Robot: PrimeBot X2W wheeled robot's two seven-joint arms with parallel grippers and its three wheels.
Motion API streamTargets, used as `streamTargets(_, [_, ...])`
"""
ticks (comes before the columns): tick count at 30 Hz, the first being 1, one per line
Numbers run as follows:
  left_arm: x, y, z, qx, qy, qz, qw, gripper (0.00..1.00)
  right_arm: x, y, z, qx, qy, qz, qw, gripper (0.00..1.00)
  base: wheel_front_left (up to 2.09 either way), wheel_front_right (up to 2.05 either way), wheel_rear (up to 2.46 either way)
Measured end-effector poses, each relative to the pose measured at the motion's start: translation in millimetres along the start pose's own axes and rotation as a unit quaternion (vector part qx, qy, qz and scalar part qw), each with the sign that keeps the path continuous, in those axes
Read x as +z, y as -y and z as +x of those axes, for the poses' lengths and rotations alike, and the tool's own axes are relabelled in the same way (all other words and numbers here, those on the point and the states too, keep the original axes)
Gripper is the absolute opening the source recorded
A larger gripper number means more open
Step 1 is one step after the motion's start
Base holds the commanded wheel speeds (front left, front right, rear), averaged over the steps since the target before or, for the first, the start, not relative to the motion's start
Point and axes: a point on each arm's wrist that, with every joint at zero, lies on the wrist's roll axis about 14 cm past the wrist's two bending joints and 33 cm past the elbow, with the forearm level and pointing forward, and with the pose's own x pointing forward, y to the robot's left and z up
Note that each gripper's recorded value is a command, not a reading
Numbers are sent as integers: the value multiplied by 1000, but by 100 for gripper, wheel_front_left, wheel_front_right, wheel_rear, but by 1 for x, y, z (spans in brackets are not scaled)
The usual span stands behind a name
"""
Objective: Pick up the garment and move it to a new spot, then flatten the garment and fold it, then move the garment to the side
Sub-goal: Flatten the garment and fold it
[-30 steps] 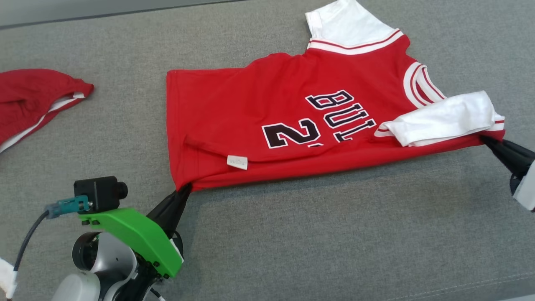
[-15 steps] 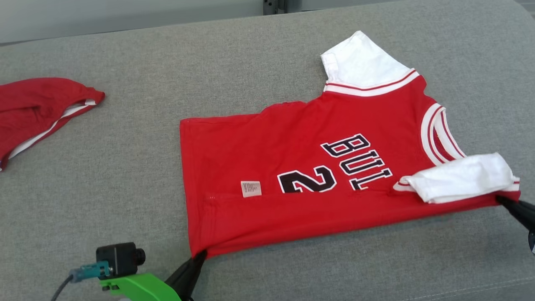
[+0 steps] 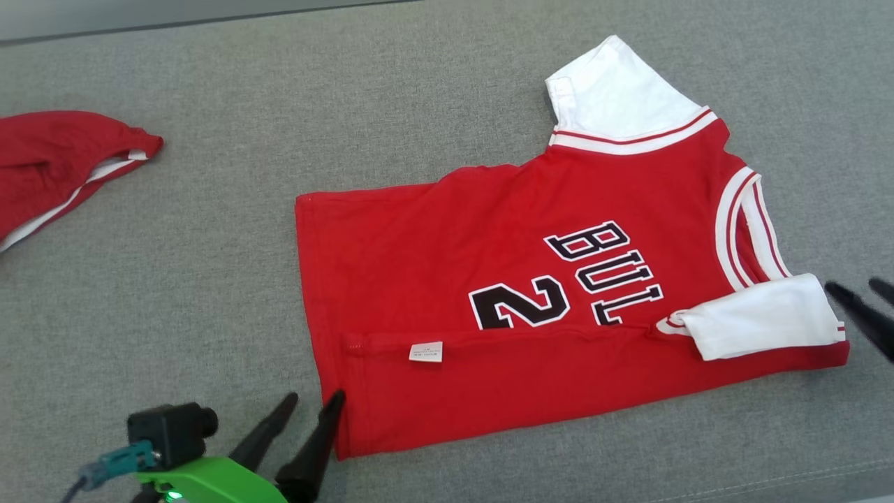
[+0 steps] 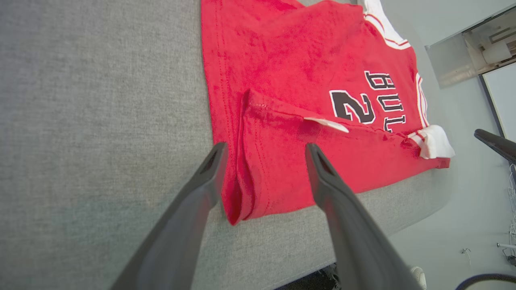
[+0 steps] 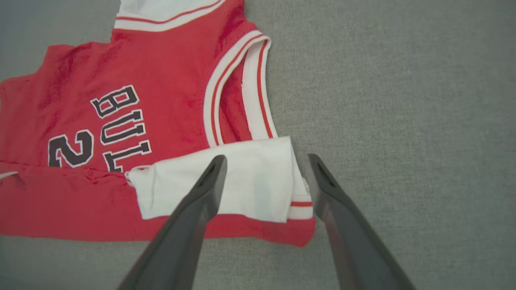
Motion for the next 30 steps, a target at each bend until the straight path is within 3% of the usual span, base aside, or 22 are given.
streamTargets(7, [74, -1, 35, -5, 46, 96, 994, 100, 114, -22, 22, 28, 109, -79, 990, 100, 0, 0, 0])
streamTargets(12, [96, 3, 93, -19, 24, 120, 992, 100, 154, -38, 78, 29, 117, -126, 985, 100, 0, 0, 0])
streamTargets(16, [98, -8, 130, -15, -3, 134, 991, 100, 160, -56, 136, 38, 95, -144, 984, 100, 0, 0, 0])
streamTargets(21, [92, -25, 152, -8, -35, 155, 987, 100, 144, -65, 199, 38, 44, -148, 987, 100, 0, 0, 0])
streamTargets(30, [92, -41, 147, 1, -48, 165, 985, 100, 107, -99, 261, 78, -7, -157, 984, 100, 0, 0, 0])
